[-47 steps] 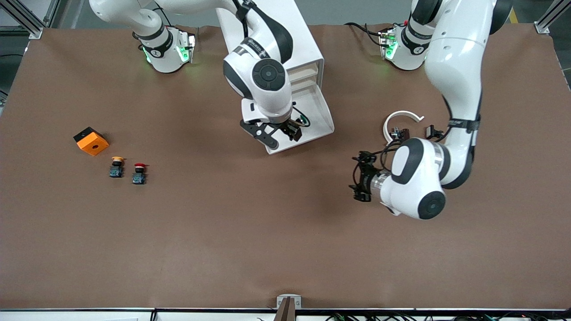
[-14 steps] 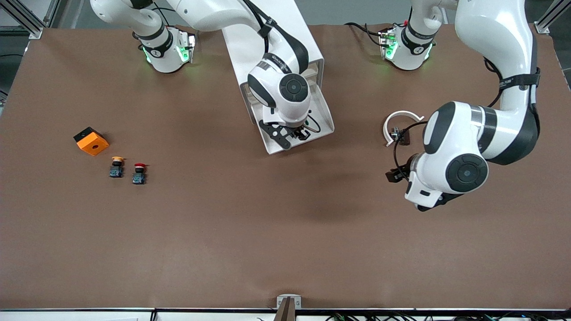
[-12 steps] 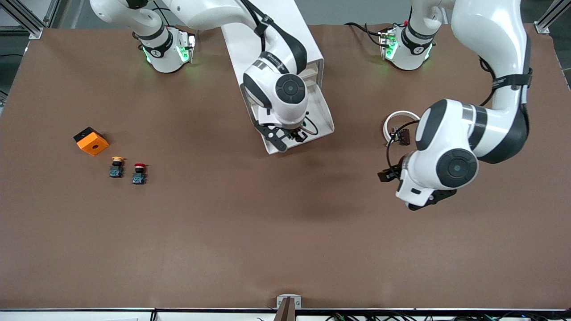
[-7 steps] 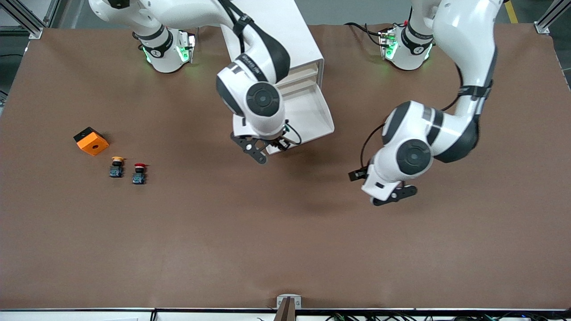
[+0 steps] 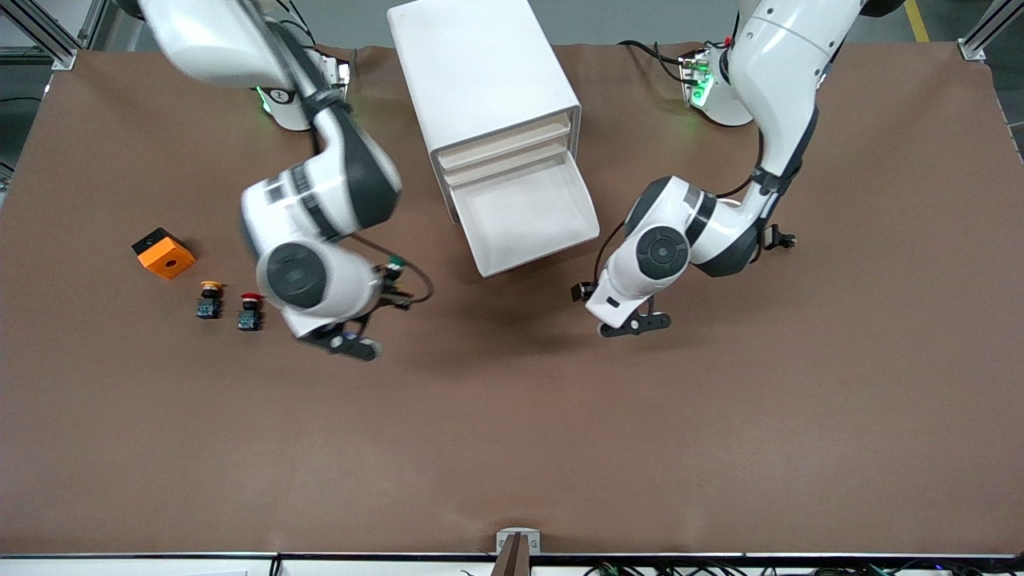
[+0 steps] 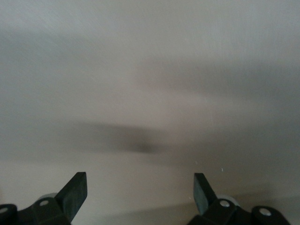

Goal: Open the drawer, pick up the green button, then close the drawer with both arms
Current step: 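Lift the green button out with the right gripper while the left gripper withdraws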

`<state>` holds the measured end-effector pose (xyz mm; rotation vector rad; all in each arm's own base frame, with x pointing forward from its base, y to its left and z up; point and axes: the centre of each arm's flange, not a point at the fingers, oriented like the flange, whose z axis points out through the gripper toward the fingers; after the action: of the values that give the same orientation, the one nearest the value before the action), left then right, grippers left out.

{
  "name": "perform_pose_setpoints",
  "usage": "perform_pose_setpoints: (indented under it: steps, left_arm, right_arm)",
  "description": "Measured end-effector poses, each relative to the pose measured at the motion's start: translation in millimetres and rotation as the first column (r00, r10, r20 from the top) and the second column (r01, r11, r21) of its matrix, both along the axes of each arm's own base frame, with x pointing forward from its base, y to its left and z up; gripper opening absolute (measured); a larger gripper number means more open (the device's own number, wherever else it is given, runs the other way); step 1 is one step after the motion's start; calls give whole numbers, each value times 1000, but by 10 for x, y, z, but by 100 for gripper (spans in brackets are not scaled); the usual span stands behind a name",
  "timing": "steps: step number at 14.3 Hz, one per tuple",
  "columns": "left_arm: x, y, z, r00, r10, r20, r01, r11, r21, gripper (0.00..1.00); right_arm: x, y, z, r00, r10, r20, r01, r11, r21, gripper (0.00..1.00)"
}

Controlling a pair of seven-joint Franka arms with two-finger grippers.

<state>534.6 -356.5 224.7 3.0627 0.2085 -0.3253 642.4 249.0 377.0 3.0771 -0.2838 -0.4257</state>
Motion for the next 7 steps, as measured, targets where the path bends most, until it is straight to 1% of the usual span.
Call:
perform_pose_setpoints:
  steps: [1, 3, 5, 7]
  left_arm:
    - [-92, -123, -48, 1000, -18, -9, 18, 1000, -2, 100]
    - [-276, -356, -75, 1000, 4, -27, -4, 1000, 8, 100]
    - [-501, -546, -91, 995, 48, -85, -45, 998, 33, 100]
    - [-687, -671, -97, 987, 72, -144, -66, 997, 45, 100]
  right_arm:
    - [111, -282, -39, 998, 56, 16, -56, 998, 13, 41]
    - [262, -709, -192, 988, 141, 61, -142, 990, 9, 41]
    - [330, -971, -412, 973, 207, 100, -208, 978, 0, 41]
    - [348, -1168, -627, 958, 259, 127, -260, 966, -7, 41]
